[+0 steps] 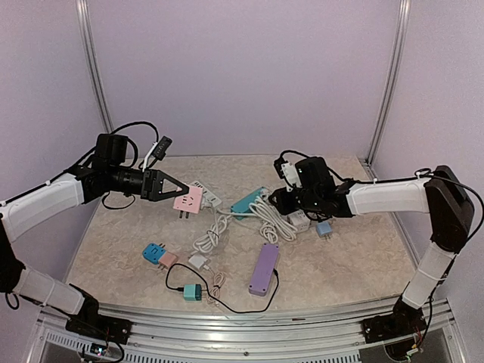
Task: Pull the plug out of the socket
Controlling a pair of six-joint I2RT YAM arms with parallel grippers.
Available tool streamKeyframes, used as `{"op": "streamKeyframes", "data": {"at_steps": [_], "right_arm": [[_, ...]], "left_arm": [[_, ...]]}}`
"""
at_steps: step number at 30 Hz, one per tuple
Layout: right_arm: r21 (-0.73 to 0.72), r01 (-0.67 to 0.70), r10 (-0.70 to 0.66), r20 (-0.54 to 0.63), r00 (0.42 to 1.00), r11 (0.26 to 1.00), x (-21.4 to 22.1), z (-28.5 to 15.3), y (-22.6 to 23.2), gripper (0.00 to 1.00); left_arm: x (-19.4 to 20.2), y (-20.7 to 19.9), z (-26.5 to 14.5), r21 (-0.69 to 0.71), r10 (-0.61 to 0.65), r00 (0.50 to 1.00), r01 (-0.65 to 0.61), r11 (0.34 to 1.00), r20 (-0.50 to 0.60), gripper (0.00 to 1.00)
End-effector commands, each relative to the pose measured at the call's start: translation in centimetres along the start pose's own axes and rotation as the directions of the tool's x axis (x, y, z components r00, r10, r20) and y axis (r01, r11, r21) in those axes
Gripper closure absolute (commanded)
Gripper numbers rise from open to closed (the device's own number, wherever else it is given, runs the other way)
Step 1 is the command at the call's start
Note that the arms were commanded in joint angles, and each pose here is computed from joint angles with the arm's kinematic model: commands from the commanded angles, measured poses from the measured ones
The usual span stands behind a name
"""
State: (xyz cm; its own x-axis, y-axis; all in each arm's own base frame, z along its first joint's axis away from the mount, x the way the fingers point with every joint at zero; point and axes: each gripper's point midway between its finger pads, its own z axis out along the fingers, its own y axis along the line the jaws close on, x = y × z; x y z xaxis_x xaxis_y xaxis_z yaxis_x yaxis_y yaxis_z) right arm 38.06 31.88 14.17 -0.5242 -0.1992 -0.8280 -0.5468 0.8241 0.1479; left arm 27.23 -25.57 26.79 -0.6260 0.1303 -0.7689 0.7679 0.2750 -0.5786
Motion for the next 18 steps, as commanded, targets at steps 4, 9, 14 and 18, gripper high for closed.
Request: {"op": "streamKeyframes", "data": {"at_steps": [4, 9, 14, 18], "right_arm": [[0.011, -0.021, 0.02, 0.048, 0.999, 1.0, -0.6, -0.3, -0.9, 0.58], [0.013, -0.017, 0.016, 0.077, 0.997, 1.0, -0.8, -1.4, -1.1, 0.49], [-0.067, 0.02, -0.009, 0.166, 0.986, 0.998, -2.4, -4.2, 0.4, 0.45], [-0.167, 0.112, -0.063, 0.273, 0.96, 0.98, -4.3, -7.6, 3.4, 0.45]], "left_arm": [[-1.3, -1.6, -0.5, 0.045, 0.067, 0.997, -0.069, 0.997, 0.04, 1.0], [-1.3, -1.6, -0.5, 0.043, 0.068, 0.997, -0.069, 0.997, 0.041, 1.0], [-1.3, -1.4, -0.3, 0.045, 0.055, 0.998, -0.057, 0.997, 0.039, 1.0], [-1.2, -1.0, 0.0, 0.052, 0.035, 0.999, -0.037, 0.998, 0.029, 1.0]]}}
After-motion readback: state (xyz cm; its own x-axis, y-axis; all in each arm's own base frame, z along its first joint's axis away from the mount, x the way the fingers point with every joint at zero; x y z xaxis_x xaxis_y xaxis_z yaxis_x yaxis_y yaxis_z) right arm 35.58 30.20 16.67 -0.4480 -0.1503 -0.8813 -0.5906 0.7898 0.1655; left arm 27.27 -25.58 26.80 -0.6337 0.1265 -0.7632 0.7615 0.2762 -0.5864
